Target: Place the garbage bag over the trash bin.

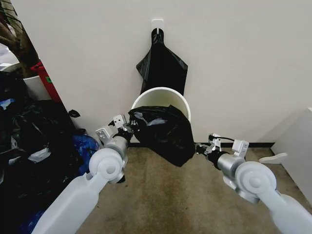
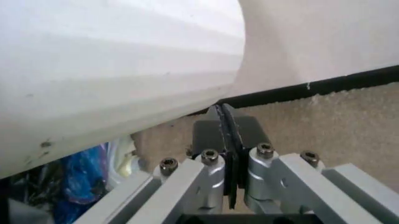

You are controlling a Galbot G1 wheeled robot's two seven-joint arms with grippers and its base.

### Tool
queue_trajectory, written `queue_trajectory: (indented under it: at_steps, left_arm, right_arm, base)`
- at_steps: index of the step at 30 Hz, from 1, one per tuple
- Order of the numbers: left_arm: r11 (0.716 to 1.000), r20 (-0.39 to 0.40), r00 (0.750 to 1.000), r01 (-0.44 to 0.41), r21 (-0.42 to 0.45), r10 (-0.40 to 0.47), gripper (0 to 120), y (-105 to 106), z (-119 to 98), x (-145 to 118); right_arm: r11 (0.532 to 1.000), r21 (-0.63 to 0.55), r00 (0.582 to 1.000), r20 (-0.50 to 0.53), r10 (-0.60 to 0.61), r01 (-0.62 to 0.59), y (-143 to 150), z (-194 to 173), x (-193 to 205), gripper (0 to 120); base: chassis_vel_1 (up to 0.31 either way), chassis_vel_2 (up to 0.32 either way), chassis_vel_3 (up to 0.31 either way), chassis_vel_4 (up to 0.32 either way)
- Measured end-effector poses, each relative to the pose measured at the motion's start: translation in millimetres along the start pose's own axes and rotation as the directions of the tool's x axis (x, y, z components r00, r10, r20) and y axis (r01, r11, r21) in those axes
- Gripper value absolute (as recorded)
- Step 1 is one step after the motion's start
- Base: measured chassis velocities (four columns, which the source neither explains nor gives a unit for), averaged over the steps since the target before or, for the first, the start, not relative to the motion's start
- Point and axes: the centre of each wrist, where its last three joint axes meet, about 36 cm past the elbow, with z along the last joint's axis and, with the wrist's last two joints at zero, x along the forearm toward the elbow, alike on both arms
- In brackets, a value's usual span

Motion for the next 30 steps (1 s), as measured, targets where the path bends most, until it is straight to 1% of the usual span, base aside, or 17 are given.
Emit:
queue_trajectory:
  at_steps: [3,4,5,6,8,10,11,14,16,18,19,21,23,24,26,28,30]
  left_arm:
    - [1.000,0.000,1.000,0.001,-0.001,-0.001,1,0.4,0.3,1.5]
    - [1.000,0.001,1.000,0.002,0.000,-0.002,1,0.9,-0.1,1.8]
    - [1.000,0.004,1.000,0.004,0.000,-0.004,1,1.6,-1.2,1.8]
    - [1.000,0.008,1.000,0.007,-0.002,-0.007,1,2.7,-2.4,1.7]
    - [1.000,0.013,1.000,0.018,-0.016,-0.018,1,6.4,-3.2,0.6]
    - [0.999,0.026,0.999,0.027,-0.045,-0.026,1,9.6,-4.2,-1.7]
    - [0.999,0.026,0.999,0.027,-0.045,-0.026,1,9.6,-4.2,-1.7]
    - [0.994,0.037,0.999,0.033,-0.102,-0.029,1,12.4,-6.3,-5.7]
    - [0.987,0.049,0.999,0.030,-0.155,-0.023,1,14.6,-7.9,-8.4]
    - [0.982,0.053,0.998,0.026,-0.189,-0.017,1,15.6,-9.9,-10.3]
    - [0.982,0.053,0.998,0.026,-0.189,-0.017,1,15.6,-9.9,-10.3]
    - [0.975,0.051,0.999,0.022,-0.219,-0.011,1,14.5,-12.3,-11.9]
    - [0.973,0.049,0.999,0.019,-0.228,-0.008,1,13.2,-12.6,-12.4]
    - [0.970,0.041,0.999,0.012,-0.242,-0.002,1,9.9,-11.8,-13.4]
    - [0.969,0.039,0.999,0.010,-0.245,0.000,1,9.0,-11.6,-13.6]
    - [0.967,0.030,1.000,0.000,-0.256,0.008,1,4.1,-11.4,-15.3]
    - [0.964,0.020,1.000,-0.015,-0.265,0.021,1,-1.5,-11.3,-18.0]
  right_arm:
    - [1.000,0.010,1.000,0.001,0.008,-0.008,-2.5,-1.3,0.3,1]
    - [1.000,0.020,1.000,0.001,0.014,-0.014,-3.9,-1.3,2.3,4]
    - [0.999,0.042,1.000,0.010,0.017,-0.017,-3.7,-0.3,7.4,11]
    - [0.994,0.104,0.999,0.042,0.029,-0.033,-2.2,2.5,14.5,15]
    - [0.957,0.287,0.990,0.143,0.012,-0.053,3.7,7.3,33.4,23]
    - [0.910,0.408,0.975,0.220,-0.018,-0.076,11.0,5.3,46.3,31]
    - [0.910,0.408,0.975,0.220,-0.018,-0.076,11.0,5.3,46.3,31]
    - [0.844,0.525,0.952,0.301,-0.061,-0.112,20.6,-7.3,61.9,43]
    - [0.812,0.568,0.939,0.334,-0.080,-0.132,28.1,-18.7,71.5,53]
    - [0.791,0.594,0.927,0.361,-0.100,-0.146,35.4,-29.2,78.9,59]
    - [0.791,0.594,0.927,0.361,-0.100,-0.146,35.4,-29.2,78.9,59]
    - [0.769,0.624,0.910,0.387,-0.149,-0.139,47.3,-42.5,86.8,69]
    - [0.765,0.631,0.906,0.388,-0.171,-0.126,51.9,-46.0,89.0,73]
    - [0.759,0.649,0.901,0.359,-0.242,-0.055,63.7,-52.0,92.6,81]
    - [0.755,0.656,0.902,0.340,-0.266,-0.025,66.0,-52.6,92.4,84]
    - [0.725,0.684,0.903,0.254,-0.346,0.086,70.5,-50.3,88.7,94]
    - [0.693,0.703,0.903,0.179,-0.390,0.160,71.8,-44.4,81.1,98]
  base:
    - [0.000,0.000,0.000,0.000]
    - [0.000,0.000,0.000,0.000]
    - [0.000,0.000,0.000,0.000]
    - [0.000,0.000,0.000,0.000]
    - [0.000,0.000,0.000,0.000]
    - [0.000,0.000,0.000,0.000]
    - [0.000,0.000,0.000,0.000]
    - [0.000,0.000,0.000,0.000]
    - [0.000,0.000,0.000,0.000]
    - [0.000,0.000,0.000,0.000]
    - [0.000,0.000,0.000,0.000]
    - [0.000,0.000,0.000,0.000]
    - [0.000,0.000,0.000,0.000]
    - [0.000,0.000,0.000,0.000]
    - [0.000,0.000,0.000,0.000]
    - [0.000,0.000,0.000,0.000]
    - [0.000,0.000,0.000,0.000]
